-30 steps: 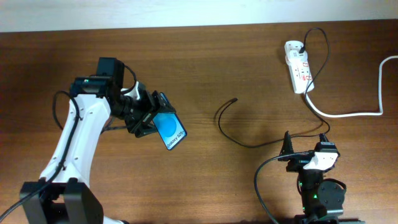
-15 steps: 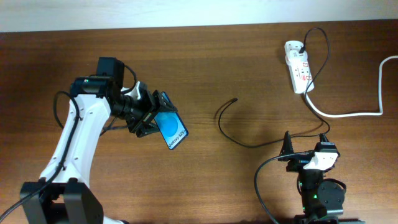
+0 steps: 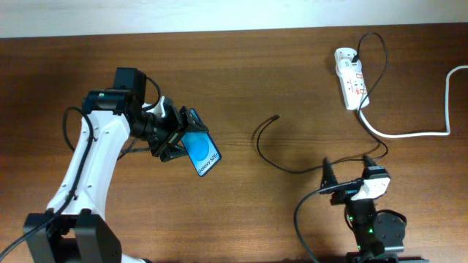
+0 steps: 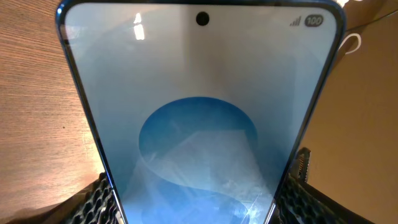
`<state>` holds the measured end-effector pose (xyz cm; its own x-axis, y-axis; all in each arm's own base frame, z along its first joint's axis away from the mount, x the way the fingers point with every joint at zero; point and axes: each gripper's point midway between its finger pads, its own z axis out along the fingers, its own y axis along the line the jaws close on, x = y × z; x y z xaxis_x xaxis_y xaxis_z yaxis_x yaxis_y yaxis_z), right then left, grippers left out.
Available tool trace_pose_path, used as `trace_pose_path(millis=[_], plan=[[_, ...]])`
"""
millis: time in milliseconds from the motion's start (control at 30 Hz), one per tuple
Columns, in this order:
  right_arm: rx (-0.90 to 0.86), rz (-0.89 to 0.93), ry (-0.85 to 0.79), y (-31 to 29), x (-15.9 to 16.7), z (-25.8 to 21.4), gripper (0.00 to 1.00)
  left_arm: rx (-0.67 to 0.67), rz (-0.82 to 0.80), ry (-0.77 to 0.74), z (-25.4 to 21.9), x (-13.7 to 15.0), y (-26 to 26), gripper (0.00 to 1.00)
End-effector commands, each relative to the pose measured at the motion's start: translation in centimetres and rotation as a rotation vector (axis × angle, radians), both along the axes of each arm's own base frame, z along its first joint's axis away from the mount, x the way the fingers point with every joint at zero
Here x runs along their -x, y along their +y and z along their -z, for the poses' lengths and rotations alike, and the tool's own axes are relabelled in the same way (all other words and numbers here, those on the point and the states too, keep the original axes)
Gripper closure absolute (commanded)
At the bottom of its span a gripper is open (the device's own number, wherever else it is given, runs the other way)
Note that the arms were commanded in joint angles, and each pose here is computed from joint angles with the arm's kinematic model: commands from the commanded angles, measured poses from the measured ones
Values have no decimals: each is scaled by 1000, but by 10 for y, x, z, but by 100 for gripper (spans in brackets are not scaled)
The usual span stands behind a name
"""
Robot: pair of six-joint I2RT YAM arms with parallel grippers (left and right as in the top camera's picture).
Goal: Plug charger to phone and switch on socket
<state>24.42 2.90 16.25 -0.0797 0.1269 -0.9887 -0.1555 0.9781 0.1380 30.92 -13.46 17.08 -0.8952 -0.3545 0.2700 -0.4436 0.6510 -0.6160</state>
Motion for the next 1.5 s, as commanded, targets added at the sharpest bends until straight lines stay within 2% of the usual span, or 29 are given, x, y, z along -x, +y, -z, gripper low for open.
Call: trace_pose_path(millis=[0,100,200,333,600,733,1000,1200,1300,1400,1467], plan=[[-349,-312,104,54,18,-2,2,40,16,-25,-10,-3,-5,69],[-612,-595,303,97,52,-2,2,31,15,-33,-9,-5,-4,69],[-697,-909,514,130,103,-2,2,30,15,-42,-9,-6,-4,69],[-731,-989,590,136,118,-3,2,23,14,-49,-8,-8,-3,69],[-766,-885,559,129,101,-3,2,23,14,-49,-8,-8,-3,69],[-678,-921,497,130,103,-3,2,24,14,-69,-9,-12,-3,69],[-639,-836,425,123,88,-2,2,3,-45,-49,-7,-18,-1,70],[-674,-655,394,106,63,1,2,-30,-156,21,-2,-23,5,72],[-584,-601,356,99,56,-2,2,-40,-194,45,-1,-24,7,73],[-366,-385,360,70,40,-3,2,-40,-193,46,-1,-24,7,70],[-276,-337,365,61,35,-22,2,-40,-193,45,-1,-24,7,71]])
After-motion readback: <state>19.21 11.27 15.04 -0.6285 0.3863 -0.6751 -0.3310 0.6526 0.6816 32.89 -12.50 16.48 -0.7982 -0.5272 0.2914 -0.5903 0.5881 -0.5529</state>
